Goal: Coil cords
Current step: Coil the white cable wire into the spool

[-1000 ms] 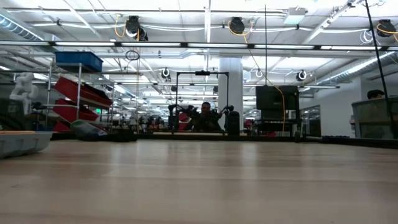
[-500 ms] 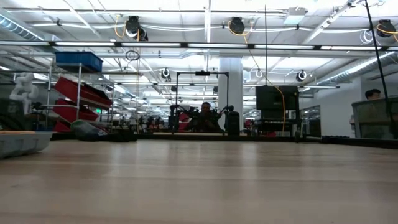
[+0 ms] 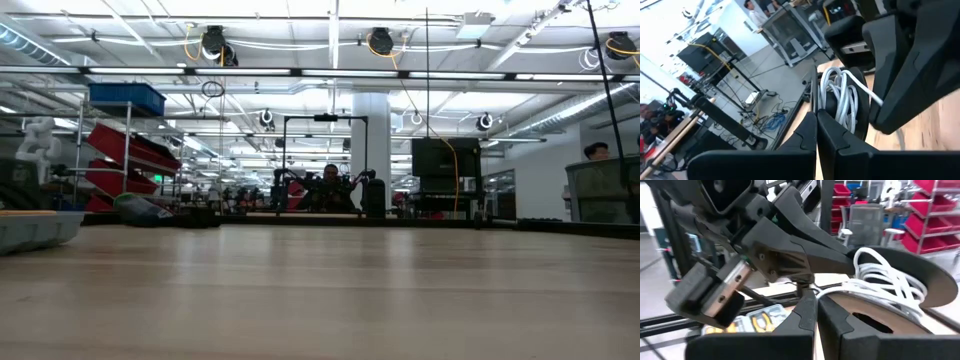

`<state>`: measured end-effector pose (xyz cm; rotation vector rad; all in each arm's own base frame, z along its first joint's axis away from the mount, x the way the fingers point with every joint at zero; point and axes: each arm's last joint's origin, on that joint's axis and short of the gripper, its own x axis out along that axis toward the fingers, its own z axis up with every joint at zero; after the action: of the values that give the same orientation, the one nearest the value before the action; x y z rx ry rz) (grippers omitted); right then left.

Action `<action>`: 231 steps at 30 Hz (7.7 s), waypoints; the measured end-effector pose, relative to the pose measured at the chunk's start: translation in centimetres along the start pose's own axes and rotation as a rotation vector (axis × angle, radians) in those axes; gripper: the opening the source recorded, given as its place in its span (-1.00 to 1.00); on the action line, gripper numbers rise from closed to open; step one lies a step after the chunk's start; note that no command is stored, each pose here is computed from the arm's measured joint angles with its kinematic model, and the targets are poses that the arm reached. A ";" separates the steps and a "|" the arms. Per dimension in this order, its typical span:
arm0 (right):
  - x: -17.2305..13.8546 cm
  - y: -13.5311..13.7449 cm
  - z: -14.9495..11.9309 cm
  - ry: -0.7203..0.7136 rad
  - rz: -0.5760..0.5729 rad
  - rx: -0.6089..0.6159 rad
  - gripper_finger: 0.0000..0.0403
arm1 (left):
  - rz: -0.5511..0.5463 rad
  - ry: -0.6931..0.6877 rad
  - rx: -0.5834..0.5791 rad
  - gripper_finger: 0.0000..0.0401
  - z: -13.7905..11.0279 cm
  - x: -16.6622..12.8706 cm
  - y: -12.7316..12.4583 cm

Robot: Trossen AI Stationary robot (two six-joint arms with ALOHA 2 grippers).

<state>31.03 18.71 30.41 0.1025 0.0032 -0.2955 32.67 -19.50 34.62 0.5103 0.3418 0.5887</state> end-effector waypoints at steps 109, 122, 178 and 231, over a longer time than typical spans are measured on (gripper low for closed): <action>-6.5 2.1 -3.2 0.043 -0.303 -0.095 -0.23 | 0.072 -0.046 -0.200 -1.00 1.7 2.0 2.5; -6.5 2.0 -3.2 0.028 -0.335 -0.097 -0.96 | 0.072 -0.046 -0.204 -1.00 1.7 2.0 2.5; 0.9 0.5 -4.1 0.054 -0.336 -0.287 -1.00 | -0.003 -0.137 -0.245 -1.00 2.7 2.0 1.2; -9.3 3.9 -3.1 0.140 0.006 -0.368 -0.49 | -0.640 -0.076 -0.186 -1.00 1.2 -5.5 0.8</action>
<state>23.34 25.44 27.91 -0.2420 0.1958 -0.2766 28.55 -22.71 36.94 0.2202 0.3506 -0.0211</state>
